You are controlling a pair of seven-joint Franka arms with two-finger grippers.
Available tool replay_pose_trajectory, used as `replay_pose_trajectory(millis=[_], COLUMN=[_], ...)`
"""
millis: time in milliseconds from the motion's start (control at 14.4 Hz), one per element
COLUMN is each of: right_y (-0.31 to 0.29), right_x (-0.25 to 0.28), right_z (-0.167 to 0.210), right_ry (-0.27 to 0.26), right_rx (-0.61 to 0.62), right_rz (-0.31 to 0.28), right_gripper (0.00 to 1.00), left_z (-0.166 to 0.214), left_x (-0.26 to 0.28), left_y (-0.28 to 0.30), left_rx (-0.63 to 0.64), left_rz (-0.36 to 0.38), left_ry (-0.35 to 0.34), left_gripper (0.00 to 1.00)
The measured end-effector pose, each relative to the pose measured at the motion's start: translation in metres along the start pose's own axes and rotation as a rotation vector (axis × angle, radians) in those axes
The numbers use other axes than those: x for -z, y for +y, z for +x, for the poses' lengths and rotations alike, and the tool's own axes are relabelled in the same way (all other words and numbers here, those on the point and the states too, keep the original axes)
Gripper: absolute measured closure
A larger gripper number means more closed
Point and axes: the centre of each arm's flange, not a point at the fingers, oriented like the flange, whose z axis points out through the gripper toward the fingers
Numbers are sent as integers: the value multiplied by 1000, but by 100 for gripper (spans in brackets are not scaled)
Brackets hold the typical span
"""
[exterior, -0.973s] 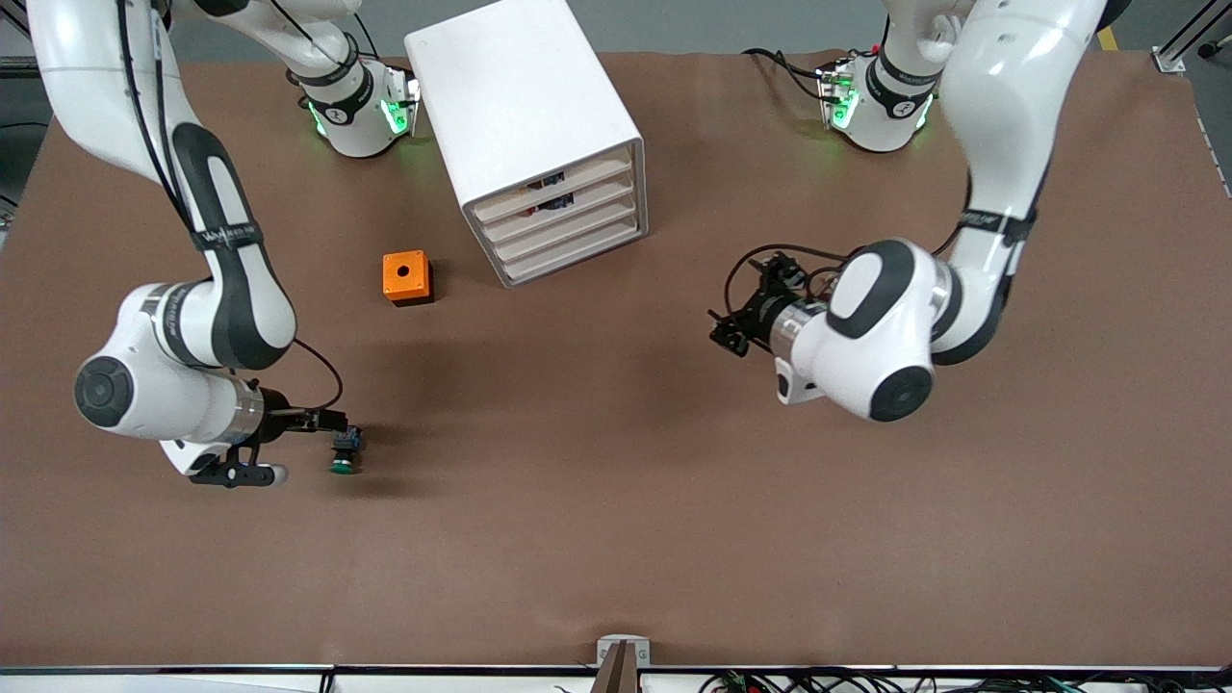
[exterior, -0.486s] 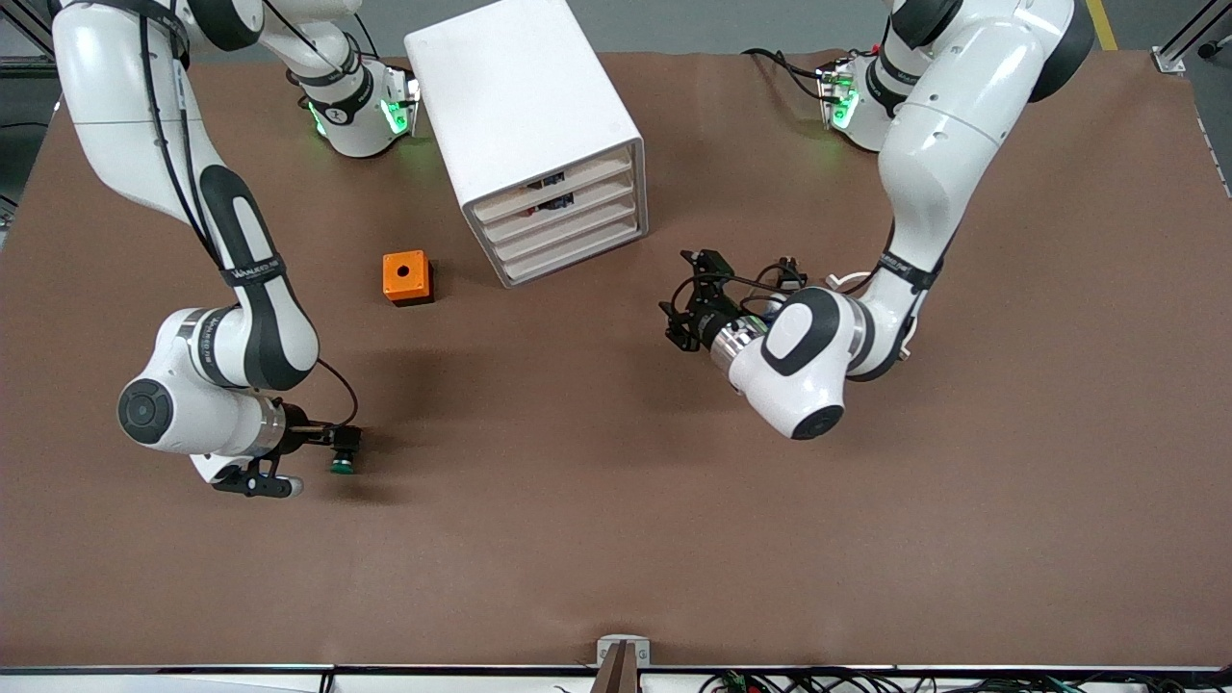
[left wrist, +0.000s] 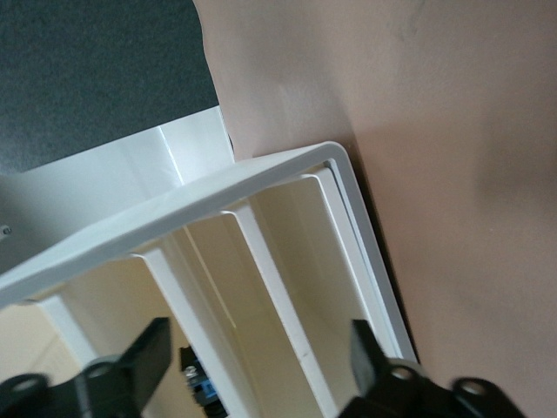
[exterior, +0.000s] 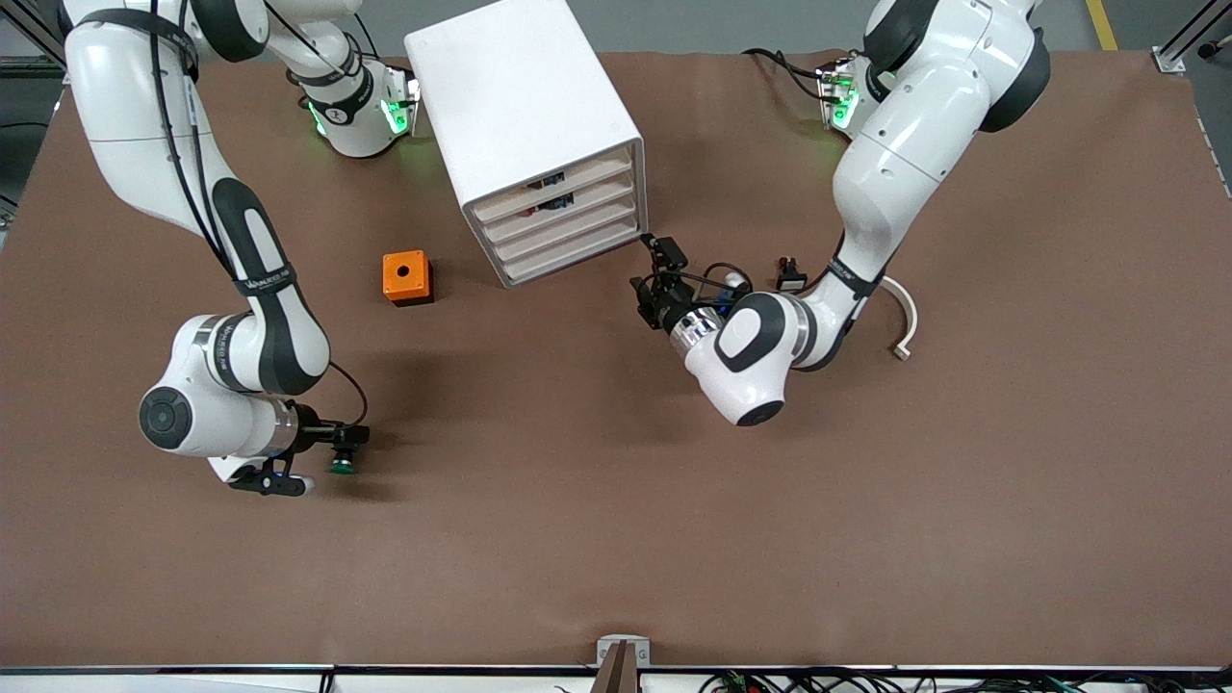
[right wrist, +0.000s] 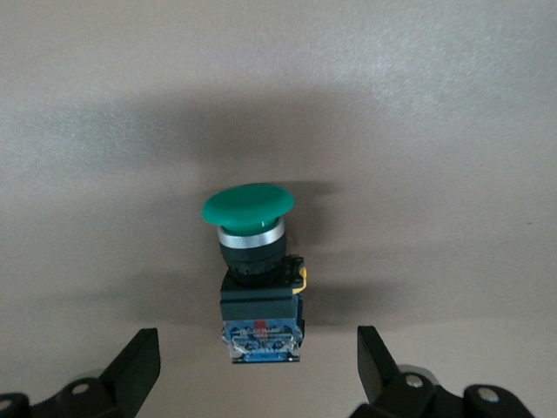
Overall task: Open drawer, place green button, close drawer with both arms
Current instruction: 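Grip the cabinet drawer front with the left gripper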
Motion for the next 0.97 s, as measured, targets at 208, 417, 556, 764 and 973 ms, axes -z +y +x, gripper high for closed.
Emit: replay_pose_trajectory(millis=[208,417,556,764,973], right_y=[0,0,0,0,0], right_x=[-3,-5,-6,-6,-7], right_z=[-1,-1,-1,-2,-4], right_ry=[-6,-11,-14,-29,-46], right_rx=[-2,-2,-3,-9,-28], right_rz=[0,0,-1,7,30], right_gripper=[5,22,44,59,59], left_z=[-7,-15,-15,-10,-11], left_x=[-27,-51,-60,-66,-80], left_y=[6,5,9,16,18], left_rx=[17,65,93,160,207], left_rz=[38,60,72,89,103], left_ry=[-5,14,17,12,26], left_gripper=[32,40,40,40,43])
